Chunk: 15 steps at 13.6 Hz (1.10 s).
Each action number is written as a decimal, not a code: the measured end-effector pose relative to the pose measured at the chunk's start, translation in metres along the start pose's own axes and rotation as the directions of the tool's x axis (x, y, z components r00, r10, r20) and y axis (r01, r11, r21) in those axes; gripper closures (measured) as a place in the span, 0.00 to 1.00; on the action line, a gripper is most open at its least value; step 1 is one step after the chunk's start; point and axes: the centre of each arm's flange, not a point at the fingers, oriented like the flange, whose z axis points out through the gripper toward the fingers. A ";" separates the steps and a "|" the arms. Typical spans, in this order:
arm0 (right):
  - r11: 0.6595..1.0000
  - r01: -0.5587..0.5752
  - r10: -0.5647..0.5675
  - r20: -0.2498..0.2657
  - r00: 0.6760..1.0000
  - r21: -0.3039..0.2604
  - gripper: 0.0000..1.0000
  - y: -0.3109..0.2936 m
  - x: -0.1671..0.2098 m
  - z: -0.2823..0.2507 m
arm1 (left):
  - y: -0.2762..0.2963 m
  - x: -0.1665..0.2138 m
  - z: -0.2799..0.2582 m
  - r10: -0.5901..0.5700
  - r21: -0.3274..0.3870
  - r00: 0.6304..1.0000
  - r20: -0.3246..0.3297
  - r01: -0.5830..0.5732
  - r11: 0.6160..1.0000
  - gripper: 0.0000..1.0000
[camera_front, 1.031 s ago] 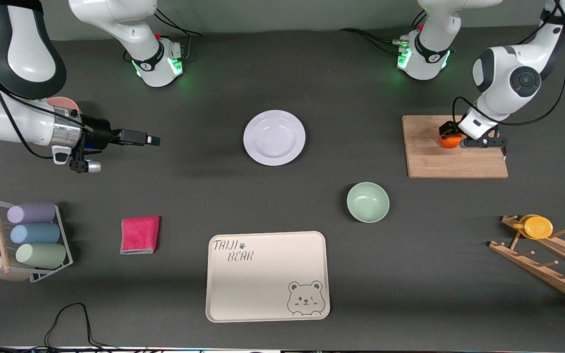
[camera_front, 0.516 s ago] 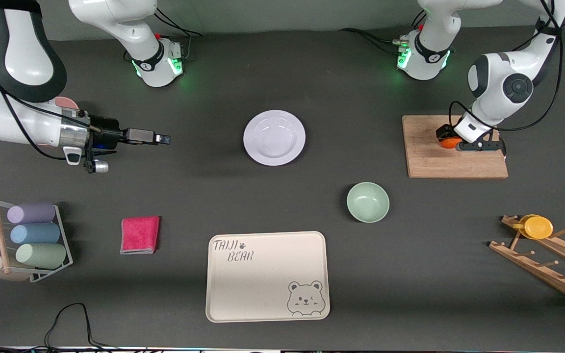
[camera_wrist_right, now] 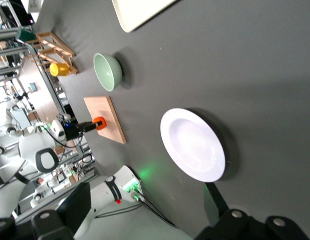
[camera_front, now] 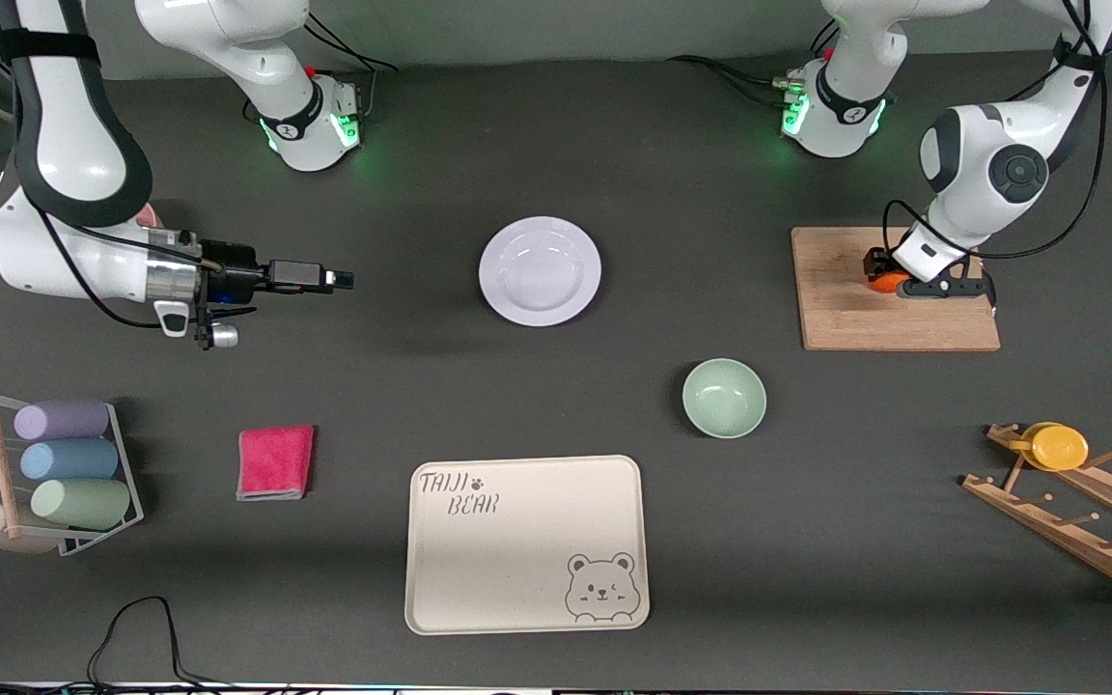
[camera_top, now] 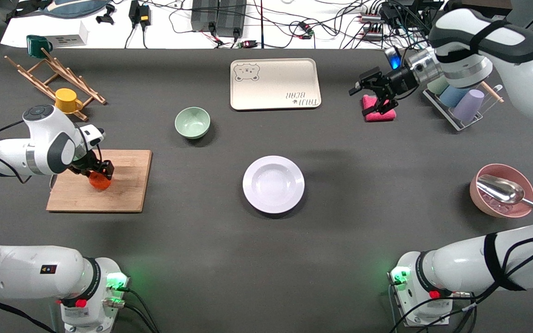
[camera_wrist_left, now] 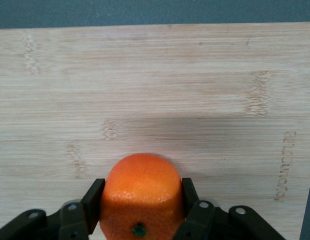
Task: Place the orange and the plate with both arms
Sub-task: 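Close the left gripper on the orange and lift it off the board, then carry the orange with the left gripper over the white plate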
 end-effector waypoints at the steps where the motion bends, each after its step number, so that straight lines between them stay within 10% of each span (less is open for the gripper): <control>1: 1.000 0.004 -0.004 0.007 1.000 0.007 0.00 0.010 -0.002 0.004 | 0.000 0.001 -0.002 0.000 0.000 1.000 -0.004 0.000 1.000 0.33; 6: 0.995 -0.006 0.005 0.009 1.000 0.097 0.00 0.035 -0.007 0.016 | -0.003 0.029 -0.069 0.002 0.005 1.000 0.001 -0.002 1.000 0.33; 15: 0.971 0.125 -0.132 0.024 0.991 0.202 0.00 0.097 -0.004 0.072 | 0.023 0.081 -0.374 0.041 0.052 0.996 0.083 -0.045 0.998 0.33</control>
